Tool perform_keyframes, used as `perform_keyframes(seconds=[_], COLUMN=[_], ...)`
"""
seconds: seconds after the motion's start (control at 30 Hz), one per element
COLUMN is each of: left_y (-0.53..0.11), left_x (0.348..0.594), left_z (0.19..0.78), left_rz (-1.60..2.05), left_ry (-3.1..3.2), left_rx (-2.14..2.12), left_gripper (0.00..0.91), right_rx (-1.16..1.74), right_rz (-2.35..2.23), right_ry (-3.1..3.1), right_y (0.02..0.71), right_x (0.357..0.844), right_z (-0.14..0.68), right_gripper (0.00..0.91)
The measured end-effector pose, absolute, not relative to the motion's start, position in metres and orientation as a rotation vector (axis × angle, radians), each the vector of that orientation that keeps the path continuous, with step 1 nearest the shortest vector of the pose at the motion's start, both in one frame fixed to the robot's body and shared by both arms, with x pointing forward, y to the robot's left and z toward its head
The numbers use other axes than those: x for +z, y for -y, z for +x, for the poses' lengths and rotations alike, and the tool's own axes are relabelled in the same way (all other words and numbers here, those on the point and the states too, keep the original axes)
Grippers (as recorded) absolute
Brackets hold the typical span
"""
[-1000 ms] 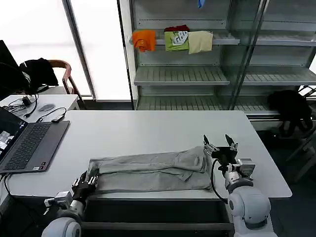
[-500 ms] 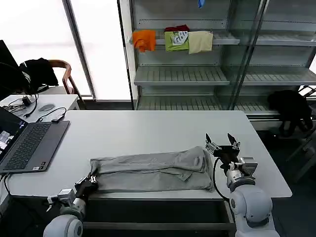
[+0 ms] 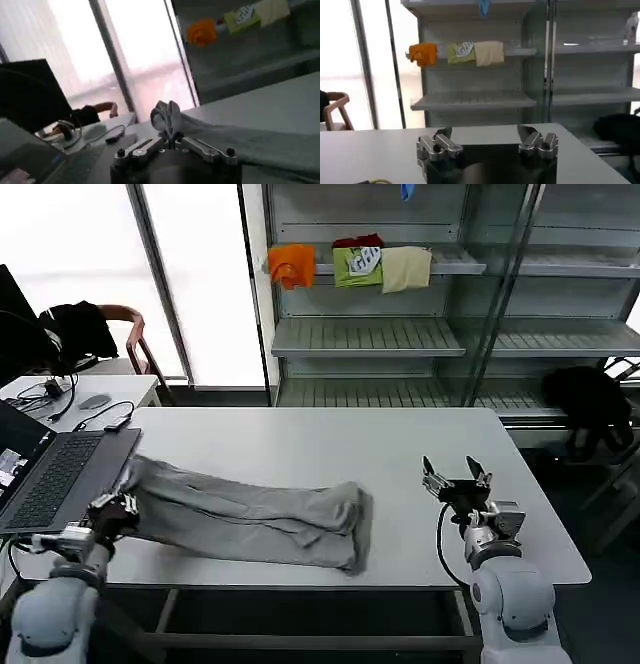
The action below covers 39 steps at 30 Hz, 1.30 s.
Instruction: Fold and organize the clothes.
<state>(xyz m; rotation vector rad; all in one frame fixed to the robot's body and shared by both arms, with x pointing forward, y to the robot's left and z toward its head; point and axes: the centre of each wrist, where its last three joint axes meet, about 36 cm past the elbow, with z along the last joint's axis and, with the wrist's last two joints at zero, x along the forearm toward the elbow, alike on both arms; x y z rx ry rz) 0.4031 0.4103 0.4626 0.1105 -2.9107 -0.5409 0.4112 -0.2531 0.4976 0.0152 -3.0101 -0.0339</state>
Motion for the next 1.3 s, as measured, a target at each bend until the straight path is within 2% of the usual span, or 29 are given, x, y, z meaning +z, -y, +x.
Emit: perform_keyframes(seconds=[0.2,0.43,0.63,0.9,1.3], left_y=[-0.464,-0.474,-0.433,-0.346,-0.253], left_x=[0.492,0.508,0.508,0.508,0.480], left_z=[0.419,0.421,0.413,0.410,0.403], left_rz=[0.184,0.173,0.055,-0.154,-0.353], left_ry=[2.852,2.824,2.863,2.917,2.865], left_rx=[-0.773,-0.852,-0.787,-0.634,-0.462], left_gripper=[0.000,0.000,0.010,0.010,0.010], right_rx=[-0.039,-0.044,-0.047,-0.044,-0.029], right_rz=[0.010,0.010,0.009,-0.001,-0.016], right_ry=[2.993,2.980,2.967,2.965,2.975], right_y=[0.254,0.251,0.249,0.253,0.259], right_x=[0.492,0.487,0.482,0.481,0.485], right_z=[0.413,0.413,0.411,0.409,0.407], right_gripper=[0.907,0.907,0.907,0.907,0.907])
